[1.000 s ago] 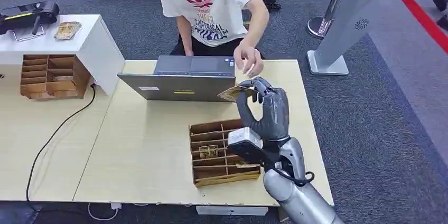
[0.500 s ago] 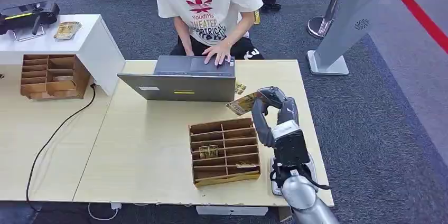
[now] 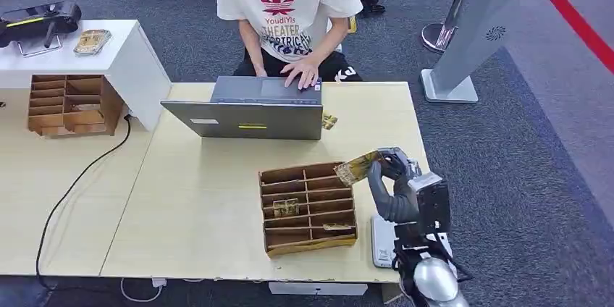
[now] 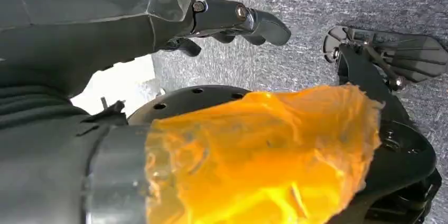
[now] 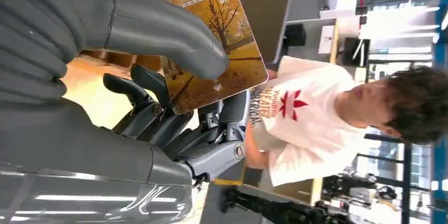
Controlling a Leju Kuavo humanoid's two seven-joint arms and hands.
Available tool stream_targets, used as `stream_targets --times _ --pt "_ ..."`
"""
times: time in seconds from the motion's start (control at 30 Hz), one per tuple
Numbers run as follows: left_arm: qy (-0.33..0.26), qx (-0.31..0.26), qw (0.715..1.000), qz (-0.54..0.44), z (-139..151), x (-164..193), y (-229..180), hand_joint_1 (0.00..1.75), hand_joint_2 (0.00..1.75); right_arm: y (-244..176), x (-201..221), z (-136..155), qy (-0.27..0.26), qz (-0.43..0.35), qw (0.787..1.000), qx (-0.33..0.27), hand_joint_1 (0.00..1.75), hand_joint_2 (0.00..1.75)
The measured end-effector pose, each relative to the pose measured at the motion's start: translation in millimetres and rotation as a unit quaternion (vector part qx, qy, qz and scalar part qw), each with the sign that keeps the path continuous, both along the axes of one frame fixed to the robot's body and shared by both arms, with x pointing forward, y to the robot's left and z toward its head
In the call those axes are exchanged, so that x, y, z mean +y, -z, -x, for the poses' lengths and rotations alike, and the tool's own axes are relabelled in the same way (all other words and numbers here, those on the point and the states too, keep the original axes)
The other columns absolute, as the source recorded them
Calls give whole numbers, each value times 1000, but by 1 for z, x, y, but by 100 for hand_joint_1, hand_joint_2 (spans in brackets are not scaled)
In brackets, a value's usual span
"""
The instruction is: Pass the card to the sensor for recognition and then transmit it.
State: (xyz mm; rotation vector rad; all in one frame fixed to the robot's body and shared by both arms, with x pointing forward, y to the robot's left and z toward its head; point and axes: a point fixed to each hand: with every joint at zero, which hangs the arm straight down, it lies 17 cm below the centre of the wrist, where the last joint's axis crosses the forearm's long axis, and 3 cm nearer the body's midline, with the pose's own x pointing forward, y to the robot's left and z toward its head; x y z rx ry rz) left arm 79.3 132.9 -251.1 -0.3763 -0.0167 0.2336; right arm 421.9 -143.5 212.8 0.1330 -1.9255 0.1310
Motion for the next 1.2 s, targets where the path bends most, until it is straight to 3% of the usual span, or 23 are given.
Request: stream_targets --times 0.67,1.2 --pt "-22 5 1000 0 0 4 1 0 0 95 -85 15 108 87 985 107 175 175" --pt "-27 7 1000 0 1 5 1 0 0 138 -93 15 118 163 967 154 175 175"
